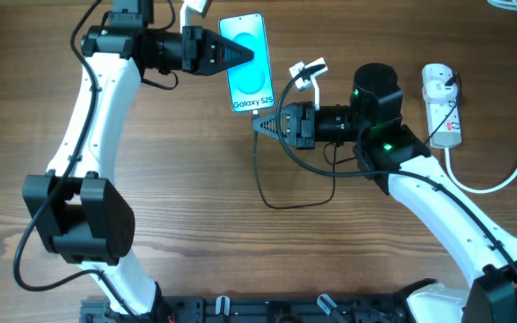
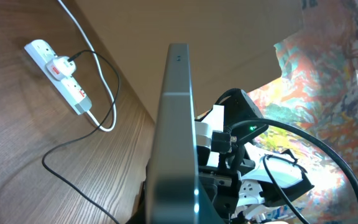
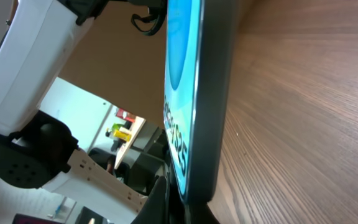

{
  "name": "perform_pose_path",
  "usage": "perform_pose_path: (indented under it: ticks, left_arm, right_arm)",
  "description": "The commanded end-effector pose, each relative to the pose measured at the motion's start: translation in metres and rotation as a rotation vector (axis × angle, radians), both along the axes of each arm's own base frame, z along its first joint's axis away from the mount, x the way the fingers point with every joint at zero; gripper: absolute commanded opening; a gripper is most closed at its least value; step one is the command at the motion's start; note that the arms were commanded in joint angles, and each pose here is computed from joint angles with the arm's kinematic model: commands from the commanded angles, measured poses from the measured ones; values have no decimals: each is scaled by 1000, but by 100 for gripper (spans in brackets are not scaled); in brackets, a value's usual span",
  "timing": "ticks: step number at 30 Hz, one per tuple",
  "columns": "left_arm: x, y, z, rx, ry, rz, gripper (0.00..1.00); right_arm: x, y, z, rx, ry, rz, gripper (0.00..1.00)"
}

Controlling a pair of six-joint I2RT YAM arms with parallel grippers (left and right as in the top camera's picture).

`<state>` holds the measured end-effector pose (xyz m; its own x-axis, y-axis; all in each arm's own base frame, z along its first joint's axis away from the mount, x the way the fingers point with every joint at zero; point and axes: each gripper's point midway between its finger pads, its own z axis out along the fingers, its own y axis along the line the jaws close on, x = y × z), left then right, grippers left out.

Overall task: Plug charger to phone and switch on socket
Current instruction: 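Lift the plug with the right gripper toward the phone's bottom port, then push the plug upward into the phone's bottom port with the right gripper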

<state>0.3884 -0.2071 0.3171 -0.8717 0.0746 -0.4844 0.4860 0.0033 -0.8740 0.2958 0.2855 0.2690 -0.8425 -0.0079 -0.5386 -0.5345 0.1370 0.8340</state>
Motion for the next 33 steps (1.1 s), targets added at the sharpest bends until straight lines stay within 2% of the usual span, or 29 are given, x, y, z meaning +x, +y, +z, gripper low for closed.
perform_pose_path:
  ticks: [1, 7, 13, 33]
  left_arm:
    - [-9, -5, 15, -40, -13, -39, 4]
    - [-9, -5, 15, -40, -13, -40, 4]
    - [-10, -5, 15, -40, -9, -40, 4]
    - [-13, -12, 15, -41, -18, -58, 4]
  right_arm:
    - [7, -1, -2, 0, 1, -17, 4]
    - [7, -1, -1, 0, 0, -16, 4]
    - [23, -19, -2, 0, 2, -75, 4]
    - [11, -10, 2, 13, -1, -18, 4]
